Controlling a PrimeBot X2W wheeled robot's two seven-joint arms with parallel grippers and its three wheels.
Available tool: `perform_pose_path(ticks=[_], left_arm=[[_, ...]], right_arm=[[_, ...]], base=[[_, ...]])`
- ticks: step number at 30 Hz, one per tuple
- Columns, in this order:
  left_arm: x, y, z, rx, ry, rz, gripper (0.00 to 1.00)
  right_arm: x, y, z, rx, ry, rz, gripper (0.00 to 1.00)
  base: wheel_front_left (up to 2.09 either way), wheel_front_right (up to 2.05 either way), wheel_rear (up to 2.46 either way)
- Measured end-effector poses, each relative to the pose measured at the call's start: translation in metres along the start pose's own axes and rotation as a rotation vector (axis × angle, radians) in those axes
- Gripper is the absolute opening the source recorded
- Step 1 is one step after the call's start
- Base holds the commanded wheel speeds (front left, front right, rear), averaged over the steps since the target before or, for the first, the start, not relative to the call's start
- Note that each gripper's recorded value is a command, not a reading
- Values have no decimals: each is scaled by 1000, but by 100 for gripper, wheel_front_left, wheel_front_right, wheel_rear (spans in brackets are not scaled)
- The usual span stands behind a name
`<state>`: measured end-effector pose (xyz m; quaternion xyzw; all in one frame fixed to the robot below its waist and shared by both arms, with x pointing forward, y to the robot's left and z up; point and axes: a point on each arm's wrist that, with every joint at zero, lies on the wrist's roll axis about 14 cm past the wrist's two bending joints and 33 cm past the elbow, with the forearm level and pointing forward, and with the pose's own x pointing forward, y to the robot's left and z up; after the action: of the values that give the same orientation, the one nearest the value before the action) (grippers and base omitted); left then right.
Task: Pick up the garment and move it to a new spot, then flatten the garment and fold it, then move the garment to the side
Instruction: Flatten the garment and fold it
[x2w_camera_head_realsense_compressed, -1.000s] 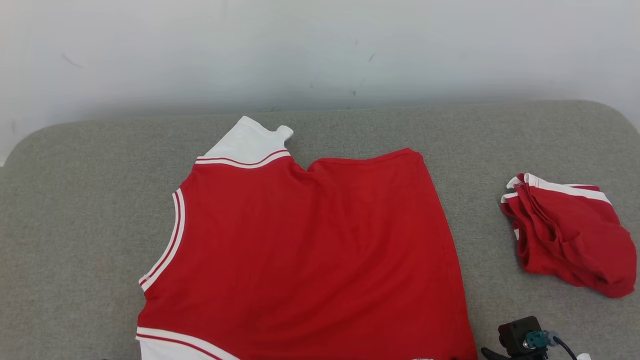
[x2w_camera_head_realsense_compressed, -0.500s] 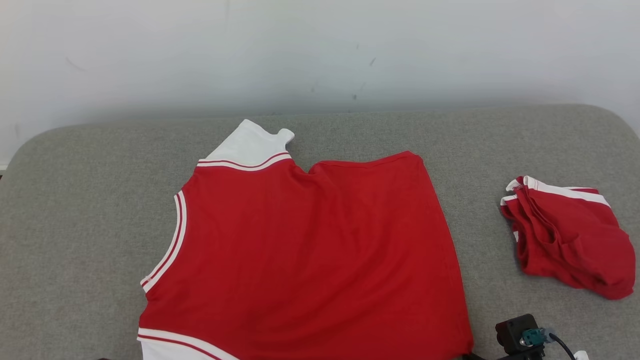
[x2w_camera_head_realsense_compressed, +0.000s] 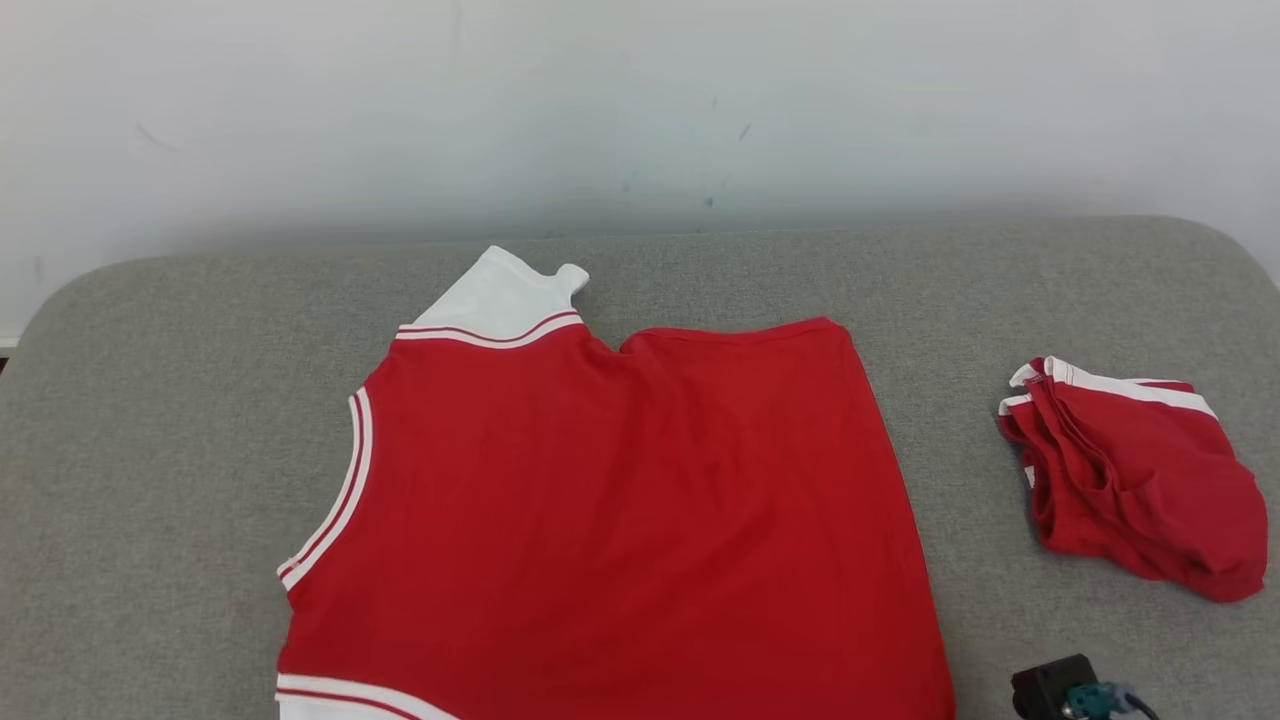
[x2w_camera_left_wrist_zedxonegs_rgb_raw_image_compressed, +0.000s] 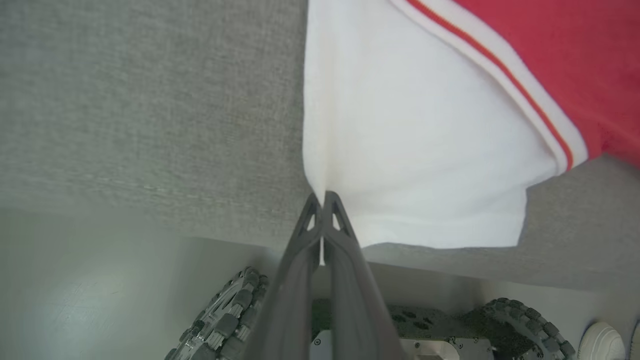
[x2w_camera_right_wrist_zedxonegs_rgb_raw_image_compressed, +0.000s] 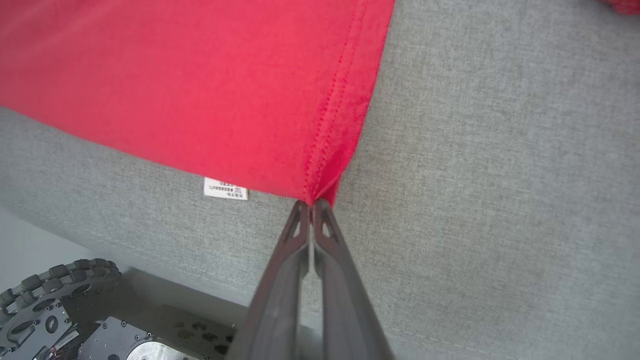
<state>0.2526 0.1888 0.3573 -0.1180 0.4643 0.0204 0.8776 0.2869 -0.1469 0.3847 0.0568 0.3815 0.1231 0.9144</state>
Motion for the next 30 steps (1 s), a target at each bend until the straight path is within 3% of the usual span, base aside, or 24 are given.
perform_pose_path(ticks=[9,17,30], left_arm=[[-9,-5,-5,-50,28,-33,0],[-18,-24,55,-108,-148,-115,0],[-18,-45,124,-132,-324,-175,0]], right_arm=[[-4,-8,5,26,-12,-11,0],[-5,-1,32,91,-97,37,0],[-1,0,64,90,-168,74,0]], base=[[0,0,0],[0,0,0],[0,0,0]])
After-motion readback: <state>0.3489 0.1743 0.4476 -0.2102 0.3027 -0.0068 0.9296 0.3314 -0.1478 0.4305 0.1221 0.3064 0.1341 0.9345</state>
